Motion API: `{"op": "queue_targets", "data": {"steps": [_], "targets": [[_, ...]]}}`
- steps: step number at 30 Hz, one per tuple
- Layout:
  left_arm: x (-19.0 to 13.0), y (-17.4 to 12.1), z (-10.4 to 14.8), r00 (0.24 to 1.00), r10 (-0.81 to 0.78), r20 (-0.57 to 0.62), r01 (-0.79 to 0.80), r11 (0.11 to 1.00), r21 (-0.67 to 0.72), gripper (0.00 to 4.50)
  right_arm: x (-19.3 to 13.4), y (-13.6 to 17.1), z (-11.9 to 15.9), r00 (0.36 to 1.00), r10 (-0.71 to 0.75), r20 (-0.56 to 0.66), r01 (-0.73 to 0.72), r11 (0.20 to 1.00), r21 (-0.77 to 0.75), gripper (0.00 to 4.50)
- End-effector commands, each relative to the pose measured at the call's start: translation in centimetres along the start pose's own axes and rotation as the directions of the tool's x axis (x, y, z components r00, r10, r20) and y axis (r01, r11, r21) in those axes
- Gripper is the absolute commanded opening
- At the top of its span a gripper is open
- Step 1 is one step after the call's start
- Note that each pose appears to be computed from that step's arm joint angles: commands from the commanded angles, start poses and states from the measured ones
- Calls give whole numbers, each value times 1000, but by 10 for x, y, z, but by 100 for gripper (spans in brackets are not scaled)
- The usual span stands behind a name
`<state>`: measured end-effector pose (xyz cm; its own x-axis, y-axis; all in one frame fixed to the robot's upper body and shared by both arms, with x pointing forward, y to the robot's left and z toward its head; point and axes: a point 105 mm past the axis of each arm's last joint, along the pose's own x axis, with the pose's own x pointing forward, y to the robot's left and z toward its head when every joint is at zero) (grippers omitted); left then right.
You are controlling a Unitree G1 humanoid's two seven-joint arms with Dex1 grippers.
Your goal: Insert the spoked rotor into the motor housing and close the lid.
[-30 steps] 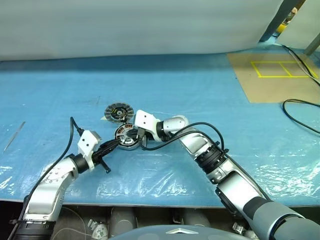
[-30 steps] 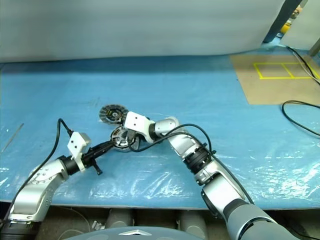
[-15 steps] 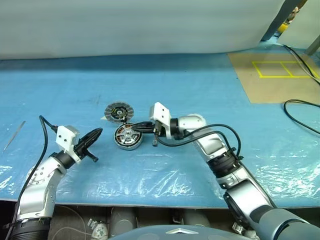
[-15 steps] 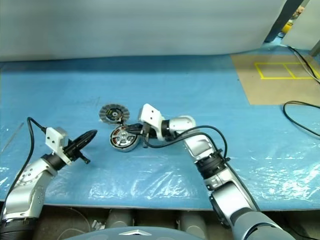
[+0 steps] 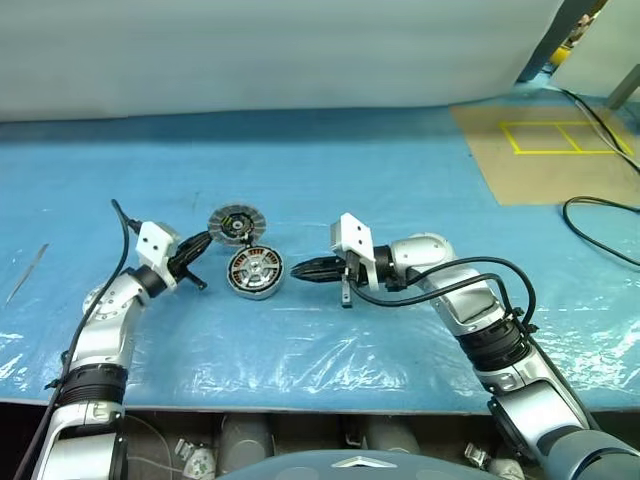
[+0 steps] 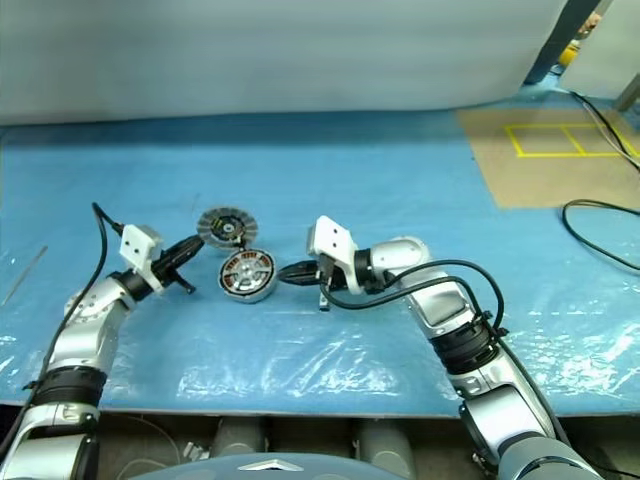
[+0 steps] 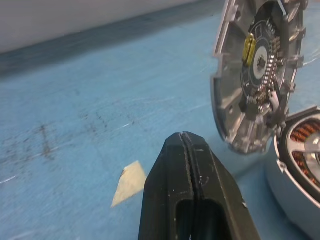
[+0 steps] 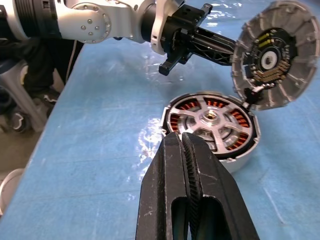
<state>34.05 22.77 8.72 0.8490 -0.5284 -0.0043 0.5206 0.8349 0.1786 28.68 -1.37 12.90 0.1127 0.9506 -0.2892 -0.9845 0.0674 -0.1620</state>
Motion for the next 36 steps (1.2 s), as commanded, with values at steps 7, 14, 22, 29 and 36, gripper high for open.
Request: {"op": "queue_targets", "data": {"steps": [7, 14, 22, 29, 36], "targets": [[13, 3, 12, 994, -43, 100, 44, 999, -3, 2, 2, 1, 15, 1000, 12, 17, -11, 999, -45, 0], [40, 11, 25, 987, -100, 122, 100, 995, 6, 2, -5, 3, 10, 1000, 21, -8, -21, 999, -34, 0], [53, -14, 36, 937, -270, 221, 278, 961, -4, 2, -8, 4, 9, 1000, 8, -11, -9, 1000, -14, 0], [38, -38, 44, 854, -449, 262, 470, 883, -20, 2, -8, 6, 4, 1000, 16, -14, -16, 1000, 5, 0], [8, -72, 13, 778, -628, 25, 628, 777, -34, 2, -15, 2, 9, 999, 41, -8, -40, 999, 33, 0]]}}
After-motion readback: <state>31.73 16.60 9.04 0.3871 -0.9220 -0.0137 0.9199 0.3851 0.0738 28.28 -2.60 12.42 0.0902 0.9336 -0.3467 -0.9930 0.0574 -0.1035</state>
